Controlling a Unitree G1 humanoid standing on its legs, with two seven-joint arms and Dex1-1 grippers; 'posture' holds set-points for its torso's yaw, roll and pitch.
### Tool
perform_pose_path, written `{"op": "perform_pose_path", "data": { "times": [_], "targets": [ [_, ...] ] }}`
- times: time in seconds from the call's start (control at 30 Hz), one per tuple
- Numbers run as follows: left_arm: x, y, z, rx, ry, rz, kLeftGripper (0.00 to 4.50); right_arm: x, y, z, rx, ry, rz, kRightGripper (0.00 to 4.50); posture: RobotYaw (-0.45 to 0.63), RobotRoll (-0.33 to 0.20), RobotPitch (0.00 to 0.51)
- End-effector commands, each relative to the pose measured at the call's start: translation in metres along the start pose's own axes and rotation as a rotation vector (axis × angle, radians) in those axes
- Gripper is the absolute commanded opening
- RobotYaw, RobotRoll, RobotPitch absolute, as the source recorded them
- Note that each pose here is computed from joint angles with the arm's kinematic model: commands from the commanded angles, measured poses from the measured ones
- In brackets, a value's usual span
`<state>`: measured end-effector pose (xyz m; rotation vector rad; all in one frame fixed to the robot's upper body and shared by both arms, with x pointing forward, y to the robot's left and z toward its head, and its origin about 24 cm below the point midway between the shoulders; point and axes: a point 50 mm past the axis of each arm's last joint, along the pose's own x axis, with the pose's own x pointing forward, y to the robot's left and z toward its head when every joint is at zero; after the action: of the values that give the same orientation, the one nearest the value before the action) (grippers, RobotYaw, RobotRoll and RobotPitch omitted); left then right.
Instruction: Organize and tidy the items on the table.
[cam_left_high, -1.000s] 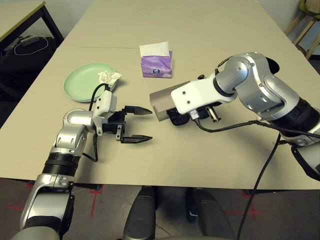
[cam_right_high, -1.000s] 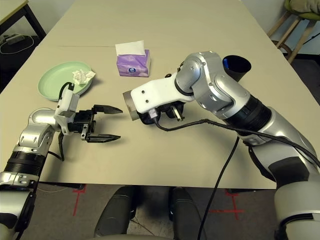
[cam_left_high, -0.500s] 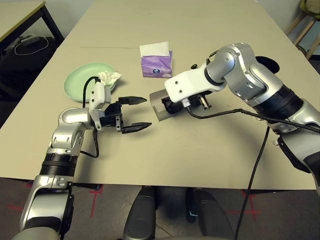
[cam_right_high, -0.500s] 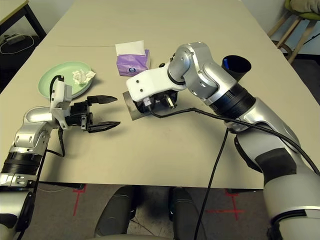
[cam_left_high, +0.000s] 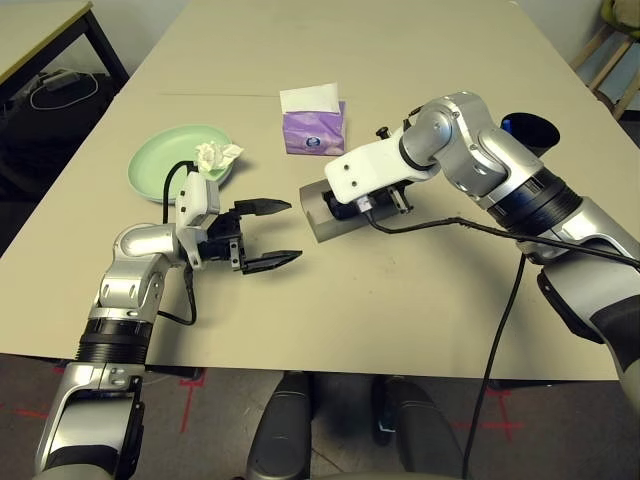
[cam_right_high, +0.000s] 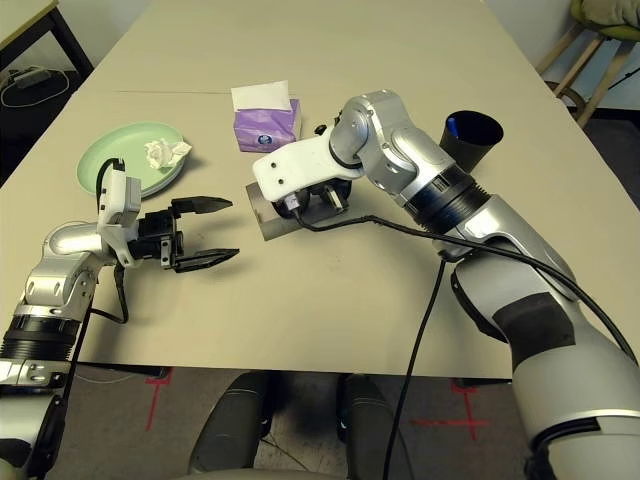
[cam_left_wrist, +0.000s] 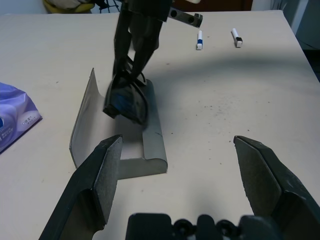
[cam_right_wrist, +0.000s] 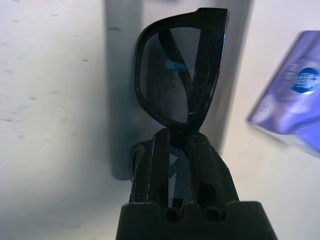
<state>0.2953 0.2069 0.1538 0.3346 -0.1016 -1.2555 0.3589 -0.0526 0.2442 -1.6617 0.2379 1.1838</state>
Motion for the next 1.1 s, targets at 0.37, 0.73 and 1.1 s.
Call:
{"op": "perform_pose_path", "data": {
  "times": [0.37, 0.73, 1.1],
  "targets": [
    [-0.002, -0.003, 0.001, 0.002, 0.004, 0.015, 4.50, 0.012, -0.009, 0.003, -0.010, 0.005, -0.009, 0.41, 0.31, 0.000, 0.164],
    [-0.001, -0.003, 0.002, 0.005, 0.005, 0.019, 4.50, 0.023, -0.006, 0.007, 0.006, -0.004, 0.001, 0.41, 0.31, 0.000, 0.162],
    [-0.002, -0.004, 0.002, -0.001, 0.009, 0.018, 4.50, 0.028, 0.001, 0.007, 0.028, -0.016, 0.056, 0.41, 0.31, 0.000, 0.157]
  ]
}}
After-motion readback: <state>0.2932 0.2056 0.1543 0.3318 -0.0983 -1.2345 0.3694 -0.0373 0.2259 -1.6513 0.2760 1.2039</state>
